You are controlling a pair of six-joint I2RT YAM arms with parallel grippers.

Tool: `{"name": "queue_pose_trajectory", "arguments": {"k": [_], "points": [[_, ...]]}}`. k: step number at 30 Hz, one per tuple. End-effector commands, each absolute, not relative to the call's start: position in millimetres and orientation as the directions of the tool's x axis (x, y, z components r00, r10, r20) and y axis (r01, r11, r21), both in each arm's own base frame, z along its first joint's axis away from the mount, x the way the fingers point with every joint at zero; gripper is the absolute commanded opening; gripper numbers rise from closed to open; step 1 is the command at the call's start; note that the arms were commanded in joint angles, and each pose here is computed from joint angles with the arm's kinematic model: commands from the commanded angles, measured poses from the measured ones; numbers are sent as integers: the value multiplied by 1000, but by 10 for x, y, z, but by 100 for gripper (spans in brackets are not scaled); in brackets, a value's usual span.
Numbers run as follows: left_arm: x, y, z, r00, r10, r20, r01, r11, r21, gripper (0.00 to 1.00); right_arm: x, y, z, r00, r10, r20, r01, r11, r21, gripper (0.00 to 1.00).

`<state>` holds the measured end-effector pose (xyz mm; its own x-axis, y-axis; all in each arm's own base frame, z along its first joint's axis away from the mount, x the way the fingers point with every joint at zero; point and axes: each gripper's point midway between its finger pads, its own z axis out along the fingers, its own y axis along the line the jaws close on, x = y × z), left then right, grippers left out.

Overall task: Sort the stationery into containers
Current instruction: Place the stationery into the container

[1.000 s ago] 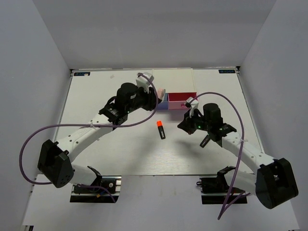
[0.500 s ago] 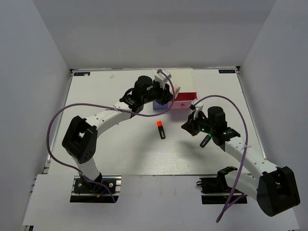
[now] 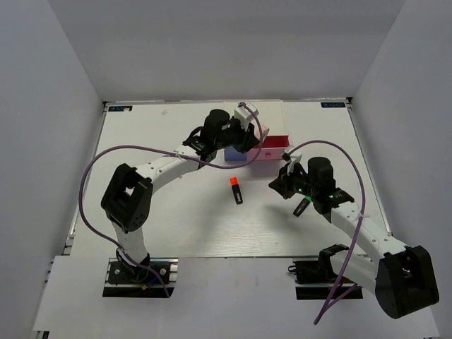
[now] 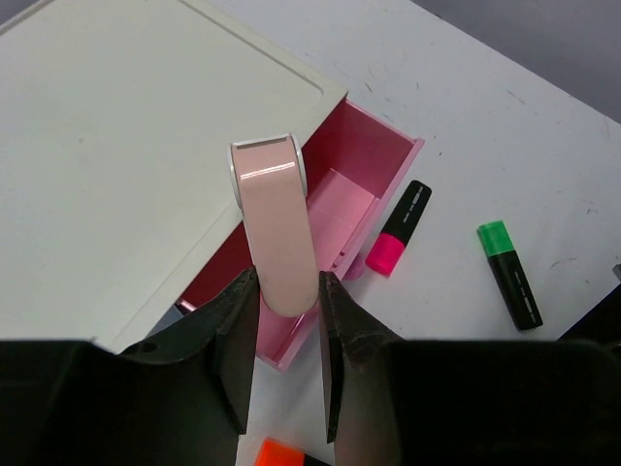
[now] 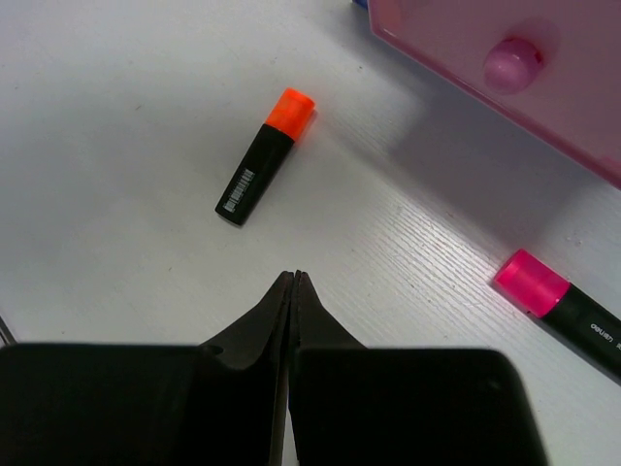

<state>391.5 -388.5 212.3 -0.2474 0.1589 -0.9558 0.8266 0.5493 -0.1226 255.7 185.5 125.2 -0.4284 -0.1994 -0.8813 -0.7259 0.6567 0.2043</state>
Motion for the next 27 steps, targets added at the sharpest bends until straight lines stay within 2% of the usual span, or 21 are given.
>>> {"name": "queue_pose_trajectory", "arguments": {"k": [1, 7, 8, 14, 15, 17, 21, 24, 27], "points": [[3887, -3976, 2355, -185, 157, -970, 856, 511, -80, 20, 2614, 1873, 1370, -387, -174, -905, -736, 650, 190, 0], [3915, -3971, 2304, -184, 168, -969, 852, 519, -72, 30, 2630, 1871, 1363, -393, -172, -903, -735, 650, 196, 0], [3922, -3957, 2283, -191, 173, -966, 847, 527, -73, 35, 2639, 1866, 1369, -391, -172, -904, -734, 651, 193, 0], [3967, -3927, 2278, -191, 174, -966, 831, 552, -65, 54, 2656, 1859, 1372, -395, -170, -903, -732, 653, 197, 0], [3967, -3927, 2278, -191, 174, -966, 831, 552, -65, 60, 2651, 1864, 1364, -395, -172, -902, -734, 650, 197, 0], [3987, -3924, 2297, -184, 168, -968, 827, 559, -60, 64, 2661, 1860, 1373, -393, -172, -903, -734, 651, 195, 0], [3994, -3939, 2440, -171, 134, -976, 825, 561, -67, 65, 2700, 1879, 1412, -370, -165, -914, -743, 643, 184, 3], [3959, -3928, 2591, -168, 91, -982, 822, 562, -89, 60, 2758, 1873, 1404, -342, -166, -925, -747, 646, 160, 3], [3862, -3869, 2637, -193, 62, -979, 816, 565, -125, 31, 2952, 1901, 1516, -229, -170, -958, -762, 644, 68, 0]]}}
